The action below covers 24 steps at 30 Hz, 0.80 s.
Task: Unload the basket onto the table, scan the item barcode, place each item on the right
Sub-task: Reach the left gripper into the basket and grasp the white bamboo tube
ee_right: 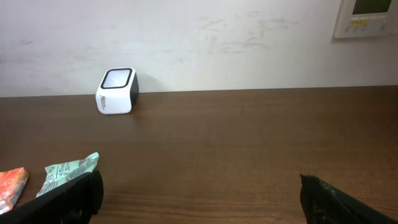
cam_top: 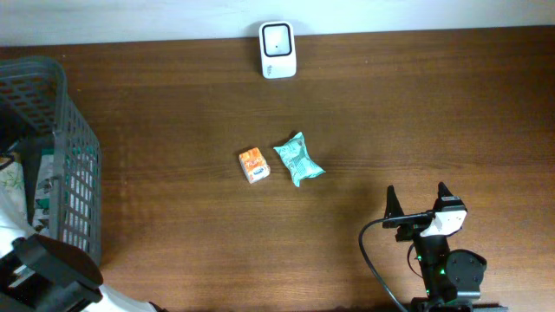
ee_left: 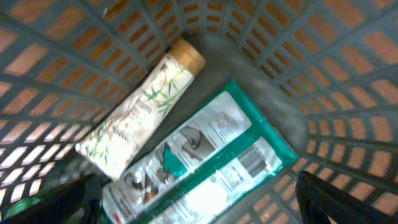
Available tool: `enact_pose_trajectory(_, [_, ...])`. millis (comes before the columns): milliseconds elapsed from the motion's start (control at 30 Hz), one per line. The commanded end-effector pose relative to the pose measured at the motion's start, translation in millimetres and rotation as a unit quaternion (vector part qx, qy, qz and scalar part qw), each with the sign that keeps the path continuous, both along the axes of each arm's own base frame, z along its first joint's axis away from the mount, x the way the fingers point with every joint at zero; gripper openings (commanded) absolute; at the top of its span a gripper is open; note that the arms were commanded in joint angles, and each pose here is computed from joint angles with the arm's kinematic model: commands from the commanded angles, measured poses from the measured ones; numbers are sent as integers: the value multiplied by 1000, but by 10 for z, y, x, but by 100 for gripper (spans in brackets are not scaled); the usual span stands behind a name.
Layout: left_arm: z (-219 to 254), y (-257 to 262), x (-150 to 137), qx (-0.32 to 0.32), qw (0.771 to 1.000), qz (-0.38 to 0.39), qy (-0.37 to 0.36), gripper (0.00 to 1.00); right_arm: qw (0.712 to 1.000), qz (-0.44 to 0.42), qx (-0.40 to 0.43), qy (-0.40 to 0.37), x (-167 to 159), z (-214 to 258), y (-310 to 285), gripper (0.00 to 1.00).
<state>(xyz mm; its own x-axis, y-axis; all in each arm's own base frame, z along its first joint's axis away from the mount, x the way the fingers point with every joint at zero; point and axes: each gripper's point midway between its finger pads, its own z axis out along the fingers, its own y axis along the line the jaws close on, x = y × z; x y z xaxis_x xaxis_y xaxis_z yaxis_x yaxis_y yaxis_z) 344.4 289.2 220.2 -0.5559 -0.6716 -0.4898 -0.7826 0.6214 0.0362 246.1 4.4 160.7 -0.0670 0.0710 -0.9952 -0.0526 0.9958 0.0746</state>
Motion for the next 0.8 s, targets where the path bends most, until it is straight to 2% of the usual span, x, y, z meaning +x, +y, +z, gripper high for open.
enact_pose_trajectory(0, [-111,50,-2,25,998,-58,29,95,1000,2,-3,1,-2,-19,1,98])
enact_pose_trajectory(67, [-129,84,35,47,993,-100,43,90,1000,2,-3,1,-2,-19,1,98])
enact_pose_trajectory(200, [-210,235,-74,83,990,-84,83,90,1000,2,-3,1,-2,-19,1,98])
enact_pose_trajectory(267, [-318,275,-90,94,984,-106,111,89,1000,2,-3,1,-2,-19,1,98])
enact_pose_trajectory(367, [-557,316,-97,91,977,-125,145,84,1000,2,-3,1,-2,-19,1,98])
enact_pose_trajectory(467, [-724,415,-149,95,973,-112,180,84,1000,2,-3,1,-2,-19,1,98])
enact_pose_trajectory(567, [-1025,476,-186,71,970,-111,203,84,1000,2,-3,1,-2,-19,1,98])
enact_pose_trajectory(767, [-1270,613,-220,60,970,-100,212,79,1000,2,-3,1,-2,-19,1,98])
